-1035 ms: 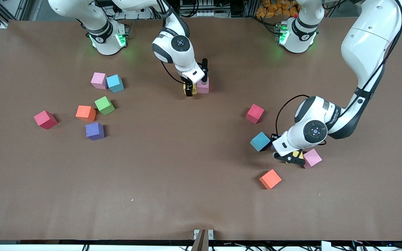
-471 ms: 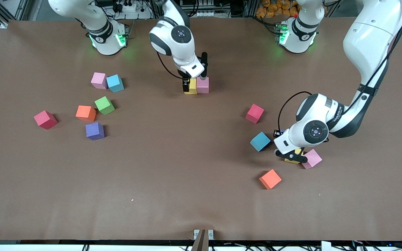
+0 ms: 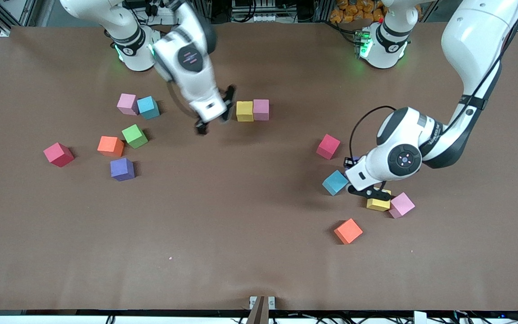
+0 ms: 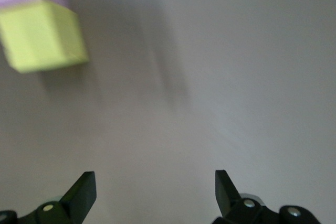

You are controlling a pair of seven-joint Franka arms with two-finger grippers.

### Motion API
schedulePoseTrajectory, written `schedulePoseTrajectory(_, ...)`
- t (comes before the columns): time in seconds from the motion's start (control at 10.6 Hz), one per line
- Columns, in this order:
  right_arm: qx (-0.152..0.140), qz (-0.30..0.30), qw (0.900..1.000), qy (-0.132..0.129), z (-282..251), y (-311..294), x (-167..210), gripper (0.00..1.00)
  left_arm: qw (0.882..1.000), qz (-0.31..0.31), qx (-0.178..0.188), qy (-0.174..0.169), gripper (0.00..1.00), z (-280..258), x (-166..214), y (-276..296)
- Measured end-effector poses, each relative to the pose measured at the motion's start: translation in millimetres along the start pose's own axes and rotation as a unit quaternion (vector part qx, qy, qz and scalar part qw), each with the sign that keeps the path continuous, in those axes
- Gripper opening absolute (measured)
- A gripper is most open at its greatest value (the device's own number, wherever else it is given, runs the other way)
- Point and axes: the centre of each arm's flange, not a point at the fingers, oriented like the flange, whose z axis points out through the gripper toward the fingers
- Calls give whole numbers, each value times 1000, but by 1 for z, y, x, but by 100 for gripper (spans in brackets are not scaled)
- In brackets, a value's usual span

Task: Form number 2 with 11 blocks

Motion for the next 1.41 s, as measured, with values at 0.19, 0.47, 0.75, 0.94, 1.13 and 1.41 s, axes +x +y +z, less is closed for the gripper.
schedulePoseTrajectory(0.19, -19, 21, 999, -18, 0, 61, -65, 100, 999, -40, -7, 5, 54, -14, -13, 47)
schedulePoseTrajectory(0.47, -62, -58, 994, -63, 8, 90, -106, 100, 995, -104, -10, 4, 53, -17, -34, 115)
schedulePoseTrajectory(0.75, -57, -110, 991, -55, 33, 129, -163, 100, 986, -166, -4, -1, 53, -11, -46, 145)
schedulePoseTrajectory(0.94, -55, -140, 988, -46, 58, 145, -185, 100, 969, -247, -3, -11, 53, -5, -55, 162)
schedulePoseTrajectory(1.13, -40, -150, 987, -46, 75, 153, -205, 100, 942, -332, -11, -39, 54, 2, -65, 174)
schedulePoseTrajectory(1.41, -22, -171, 984, -33, 105, 163, -231, 100, 891, -449, -10, -71, 56, 9, -77, 186)
